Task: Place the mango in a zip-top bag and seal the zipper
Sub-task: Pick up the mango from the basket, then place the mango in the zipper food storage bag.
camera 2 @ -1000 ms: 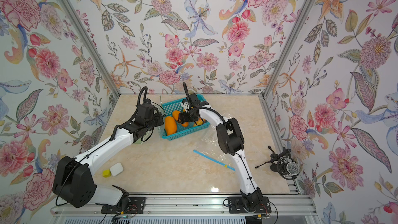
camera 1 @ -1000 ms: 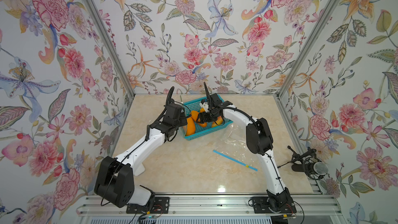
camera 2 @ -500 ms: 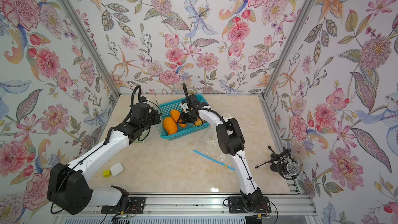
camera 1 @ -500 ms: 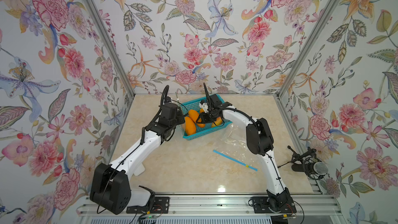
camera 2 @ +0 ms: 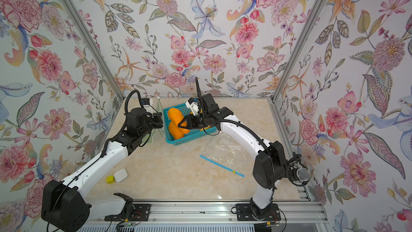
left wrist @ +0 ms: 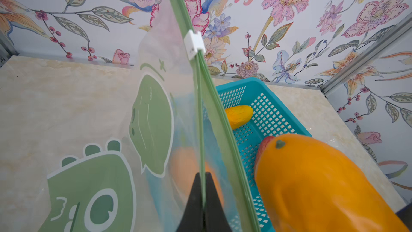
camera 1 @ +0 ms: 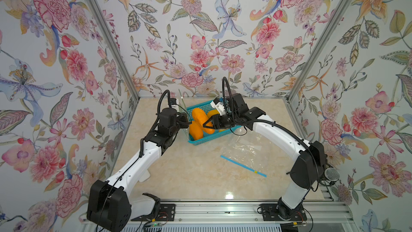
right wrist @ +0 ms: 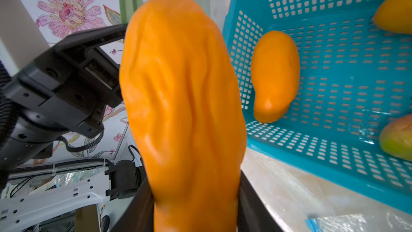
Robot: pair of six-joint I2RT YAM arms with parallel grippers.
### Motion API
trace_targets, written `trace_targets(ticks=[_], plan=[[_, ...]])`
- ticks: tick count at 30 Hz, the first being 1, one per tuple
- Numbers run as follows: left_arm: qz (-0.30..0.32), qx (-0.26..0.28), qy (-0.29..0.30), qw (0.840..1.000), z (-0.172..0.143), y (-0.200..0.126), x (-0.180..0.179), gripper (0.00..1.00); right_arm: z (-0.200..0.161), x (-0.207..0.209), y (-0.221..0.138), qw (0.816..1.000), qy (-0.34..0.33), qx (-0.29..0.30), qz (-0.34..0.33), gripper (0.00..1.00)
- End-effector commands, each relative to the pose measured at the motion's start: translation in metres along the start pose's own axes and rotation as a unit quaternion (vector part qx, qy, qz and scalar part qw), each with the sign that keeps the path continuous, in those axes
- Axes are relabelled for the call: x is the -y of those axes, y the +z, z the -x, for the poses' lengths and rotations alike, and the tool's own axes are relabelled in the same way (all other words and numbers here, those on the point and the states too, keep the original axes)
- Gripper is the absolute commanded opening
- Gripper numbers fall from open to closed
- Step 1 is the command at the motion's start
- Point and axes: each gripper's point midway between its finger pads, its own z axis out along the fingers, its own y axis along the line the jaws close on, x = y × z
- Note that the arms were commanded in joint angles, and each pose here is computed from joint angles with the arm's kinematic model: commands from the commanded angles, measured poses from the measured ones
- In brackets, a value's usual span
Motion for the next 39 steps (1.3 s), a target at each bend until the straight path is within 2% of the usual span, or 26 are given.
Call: trace_targets(ticks=[1,6,10,12,22,32,39], plan=[[-0.017,0.026,0.043,0.999,0.011,-0.003,0.002,0.0,-0.011,-0.022,-0.004,0.999,0.018,-0.014,0.042,0.13],[0.017,-0.003,0.037,0.999,0.009,0.006,-0.016,0.0,-0.026,-0.028,-0.008,0.998,0.024,-0.025,0.049,0.08],[0.096,-0.068,0.022,0.993,0.001,0.012,-0.039,0.0,-0.043,-0.024,-0.005,0.997,0.026,-0.043,0.05,0.08],[0.106,-0.077,0.021,0.991,0.0,0.014,-0.039,0.0,-0.049,-0.028,0.0,0.996,0.02,-0.052,0.063,0.08],[0.15,-0.064,0.042,0.986,-0.003,0.023,-0.041,0.0,-0.065,-0.063,0.015,0.986,-0.003,-0.097,0.138,0.08],[0.129,-0.043,0.049,0.99,-0.011,0.017,-0.03,0.0,-0.074,-0.035,0.044,0.983,0.052,-0.128,0.121,0.06],[0.119,-0.043,0.058,0.99,-0.023,0.009,-0.03,0.0,-0.059,-0.013,0.048,0.983,0.091,-0.113,0.111,0.06]])
